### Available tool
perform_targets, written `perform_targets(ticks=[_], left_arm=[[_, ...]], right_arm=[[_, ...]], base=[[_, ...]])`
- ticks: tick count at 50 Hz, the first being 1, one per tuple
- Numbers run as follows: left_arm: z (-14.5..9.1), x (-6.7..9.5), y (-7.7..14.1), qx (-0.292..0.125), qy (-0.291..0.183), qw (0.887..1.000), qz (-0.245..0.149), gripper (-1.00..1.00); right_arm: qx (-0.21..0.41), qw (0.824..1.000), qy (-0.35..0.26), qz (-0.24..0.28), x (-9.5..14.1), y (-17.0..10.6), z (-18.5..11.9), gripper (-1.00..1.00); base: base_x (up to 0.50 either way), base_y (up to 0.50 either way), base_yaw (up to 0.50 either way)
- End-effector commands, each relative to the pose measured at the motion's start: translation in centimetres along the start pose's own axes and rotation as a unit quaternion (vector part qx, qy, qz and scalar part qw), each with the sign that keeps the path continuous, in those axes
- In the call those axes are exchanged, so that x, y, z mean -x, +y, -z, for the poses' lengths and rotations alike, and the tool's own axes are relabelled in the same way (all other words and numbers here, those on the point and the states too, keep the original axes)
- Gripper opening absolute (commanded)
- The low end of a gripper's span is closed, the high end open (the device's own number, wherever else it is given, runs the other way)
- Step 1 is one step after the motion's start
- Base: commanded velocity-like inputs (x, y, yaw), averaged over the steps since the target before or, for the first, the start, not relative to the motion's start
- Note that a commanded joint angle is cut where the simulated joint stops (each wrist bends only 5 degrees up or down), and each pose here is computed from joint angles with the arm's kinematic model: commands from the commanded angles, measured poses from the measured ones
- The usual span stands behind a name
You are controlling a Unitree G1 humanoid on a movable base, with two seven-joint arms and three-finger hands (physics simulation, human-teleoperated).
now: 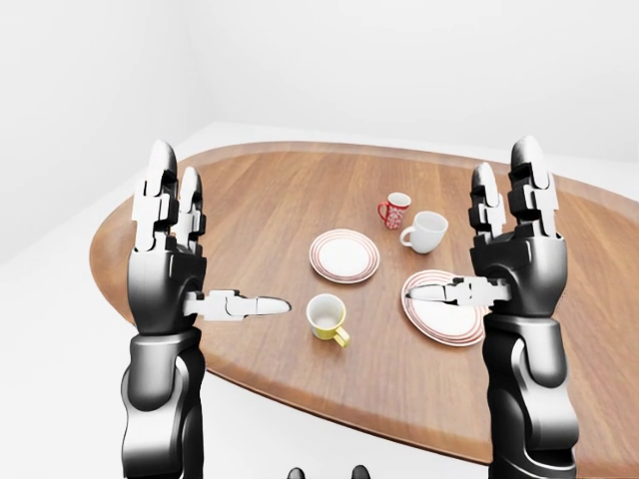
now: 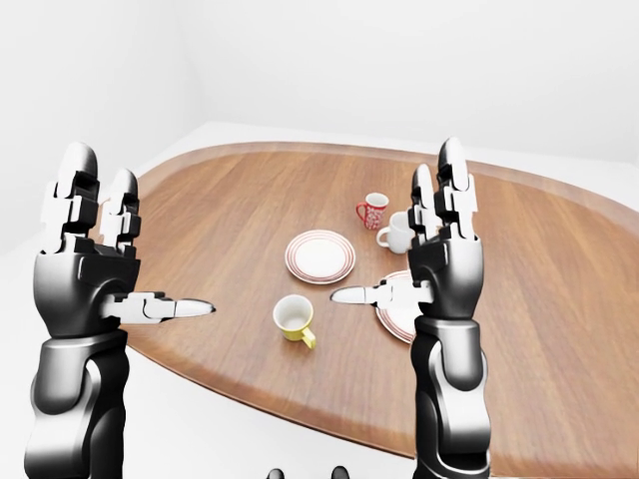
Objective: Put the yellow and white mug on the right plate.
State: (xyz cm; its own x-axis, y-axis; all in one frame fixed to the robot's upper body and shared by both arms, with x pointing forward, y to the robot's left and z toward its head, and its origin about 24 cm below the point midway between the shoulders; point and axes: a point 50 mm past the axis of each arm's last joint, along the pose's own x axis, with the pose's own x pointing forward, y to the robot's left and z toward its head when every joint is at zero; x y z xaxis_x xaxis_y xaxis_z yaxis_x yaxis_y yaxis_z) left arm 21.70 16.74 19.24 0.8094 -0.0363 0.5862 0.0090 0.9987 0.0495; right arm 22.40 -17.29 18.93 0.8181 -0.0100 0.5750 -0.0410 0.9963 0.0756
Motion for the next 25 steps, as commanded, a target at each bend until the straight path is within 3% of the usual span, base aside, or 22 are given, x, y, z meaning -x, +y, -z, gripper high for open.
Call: perform_targets(ticks=[1, 8, 10, 25], left_arm=[[-0.1, 0.0, 0.0, 0.001, -0.003, 1.0, 0.001, 1.0], [-0.4, -0.1, 0.0, 0.001, -0.01, 1.0, 0.001, 1.0], [-0.4, -0.1, 0.0, 0.001, -0.01, 1.0, 0.001, 1.0], [-0.3, -0.1, 0.0, 0.001, -0.009, 1.0, 0.002, 1.0]], right_arm=[[-0.015, 1.0, 0.003, -0.004, 0.2, 0.1, 0.1, 1.0], [-0.006, 1.0, -0.012, -0.011, 0.3, 0.3, -0.7, 1.0], [0.028, 0.999, 0.011, -0.015, 0.2, 0.6, 0.3, 1.0], [0.032, 0.999, 0.018, -0.009, 0.1, 0.6, 0.8, 1.0]], base=[[0.49, 0.11, 0.0], [0.48, 0.13, 0.0], [0.48, 0.14, 0.0], [0.01, 0.0, 0.0]])
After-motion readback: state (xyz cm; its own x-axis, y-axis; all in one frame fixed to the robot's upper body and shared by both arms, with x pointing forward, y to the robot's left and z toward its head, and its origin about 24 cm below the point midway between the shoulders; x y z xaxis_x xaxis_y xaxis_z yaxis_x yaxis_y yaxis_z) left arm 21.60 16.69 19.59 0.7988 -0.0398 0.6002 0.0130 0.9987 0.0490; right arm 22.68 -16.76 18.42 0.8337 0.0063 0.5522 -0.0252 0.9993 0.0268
